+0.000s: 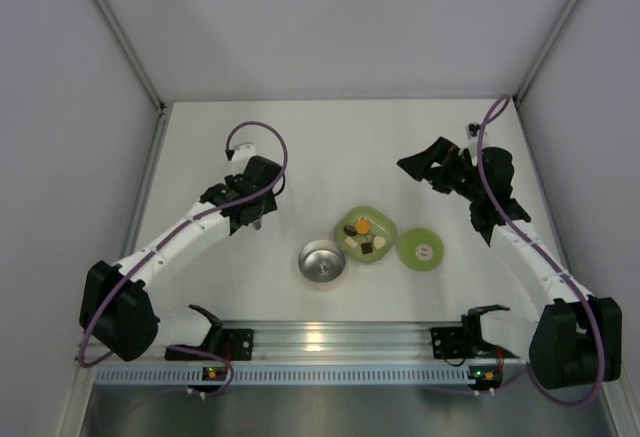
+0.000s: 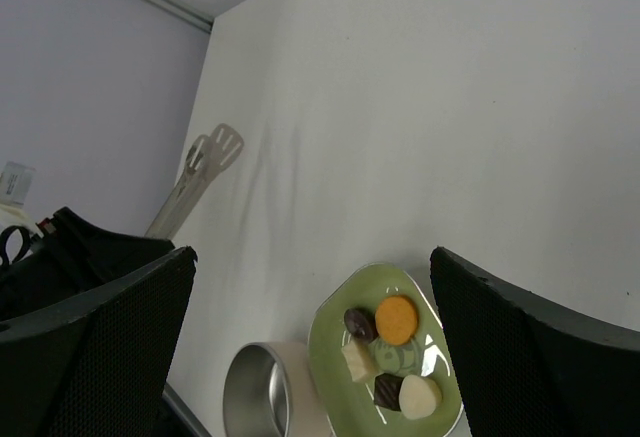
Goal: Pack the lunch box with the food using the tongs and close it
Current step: Pick up the clamp at the center of the board, then pick up the fake food from the plate.
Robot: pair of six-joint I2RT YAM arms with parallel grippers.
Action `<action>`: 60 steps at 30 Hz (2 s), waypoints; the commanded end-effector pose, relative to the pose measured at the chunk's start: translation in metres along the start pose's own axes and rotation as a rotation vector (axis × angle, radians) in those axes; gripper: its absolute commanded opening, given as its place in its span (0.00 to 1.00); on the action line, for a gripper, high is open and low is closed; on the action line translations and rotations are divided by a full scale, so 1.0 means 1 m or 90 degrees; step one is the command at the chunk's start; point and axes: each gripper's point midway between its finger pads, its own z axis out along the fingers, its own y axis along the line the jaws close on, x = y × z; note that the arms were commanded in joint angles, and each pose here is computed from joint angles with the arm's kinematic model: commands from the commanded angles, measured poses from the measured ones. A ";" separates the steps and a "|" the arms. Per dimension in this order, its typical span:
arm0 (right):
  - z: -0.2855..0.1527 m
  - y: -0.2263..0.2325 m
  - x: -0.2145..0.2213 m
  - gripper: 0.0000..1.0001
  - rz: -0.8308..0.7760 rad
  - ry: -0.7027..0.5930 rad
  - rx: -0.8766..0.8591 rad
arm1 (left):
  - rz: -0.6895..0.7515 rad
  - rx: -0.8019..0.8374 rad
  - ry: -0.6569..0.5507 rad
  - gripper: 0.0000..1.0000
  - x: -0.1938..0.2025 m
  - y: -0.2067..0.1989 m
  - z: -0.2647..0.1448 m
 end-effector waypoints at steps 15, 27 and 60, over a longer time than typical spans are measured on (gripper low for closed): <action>0.004 0.019 -0.015 0.99 -0.023 -0.028 -0.036 | 0.114 0.191 -0.021 0.43 -0.049 -0.069 -0.077; 0.002 0.018 -0.018 0.99 -0.029 -0.031 -0.020 | 0.291 0.380 0.046 0.44 -0.003 -0.133 -0.131; 0.001 -0.003 0.003 0.99 -0.045 0.002 0.044 | 0.452 0.400 0.190 0.41 0.074 -0.124 -0.145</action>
